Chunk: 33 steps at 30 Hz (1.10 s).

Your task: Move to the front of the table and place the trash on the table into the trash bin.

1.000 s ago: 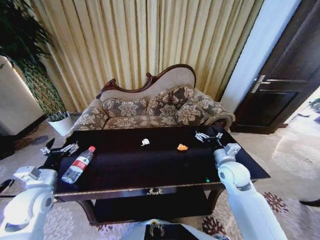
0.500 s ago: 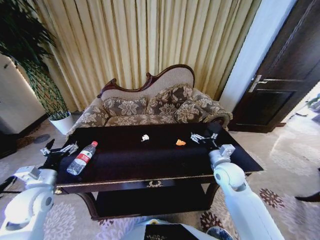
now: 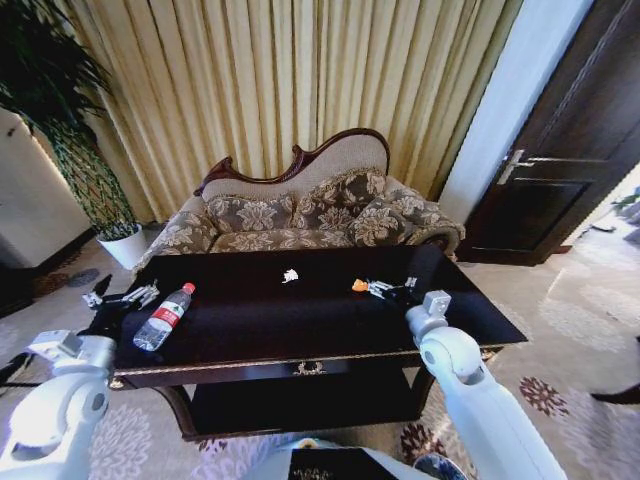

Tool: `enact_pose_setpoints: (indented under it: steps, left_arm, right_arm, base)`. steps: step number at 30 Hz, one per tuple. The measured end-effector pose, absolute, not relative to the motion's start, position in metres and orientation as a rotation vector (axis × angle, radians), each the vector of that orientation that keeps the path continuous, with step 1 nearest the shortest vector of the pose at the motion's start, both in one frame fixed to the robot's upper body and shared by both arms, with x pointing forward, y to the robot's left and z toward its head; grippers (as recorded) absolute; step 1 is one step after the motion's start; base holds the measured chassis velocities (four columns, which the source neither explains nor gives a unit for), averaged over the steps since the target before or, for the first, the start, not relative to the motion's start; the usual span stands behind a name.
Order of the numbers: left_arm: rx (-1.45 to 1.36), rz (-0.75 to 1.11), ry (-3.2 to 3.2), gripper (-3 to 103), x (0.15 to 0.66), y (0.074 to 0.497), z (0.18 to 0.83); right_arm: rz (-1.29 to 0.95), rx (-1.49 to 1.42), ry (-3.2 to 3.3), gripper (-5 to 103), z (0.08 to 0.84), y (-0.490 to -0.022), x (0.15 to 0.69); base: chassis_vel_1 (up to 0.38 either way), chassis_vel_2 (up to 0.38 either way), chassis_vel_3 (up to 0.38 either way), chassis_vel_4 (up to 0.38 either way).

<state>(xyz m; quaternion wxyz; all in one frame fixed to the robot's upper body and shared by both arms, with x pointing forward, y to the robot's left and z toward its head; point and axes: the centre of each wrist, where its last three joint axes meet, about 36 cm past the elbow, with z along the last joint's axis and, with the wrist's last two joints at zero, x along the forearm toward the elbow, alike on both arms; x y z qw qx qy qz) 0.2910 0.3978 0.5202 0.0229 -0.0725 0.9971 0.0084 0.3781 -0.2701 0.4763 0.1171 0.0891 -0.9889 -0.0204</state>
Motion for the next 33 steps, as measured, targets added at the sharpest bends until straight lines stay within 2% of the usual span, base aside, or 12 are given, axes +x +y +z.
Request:
enact_pose_setpoints:
  steps: [19, 33]
  left_arm:
    - [-0.230, 0.007, 3.113, 100, 0.297, 0.405, 0.509]
    - [-0.216, 0.016, 3.110, 100, 0.295, 0.403, 0.513]
  right_arm:
    - [-0.062, 0.280, -2.879, 100, 0.479, -0.265, 0.375]
    - [-0.048, 0.301, -2.820, 100, 0.459, -0.254, 0.392]
  base:
    - [0.000, 0.000, 0.000, 0.000]
    - [0.000, 0.000, 0.000, 0.000]
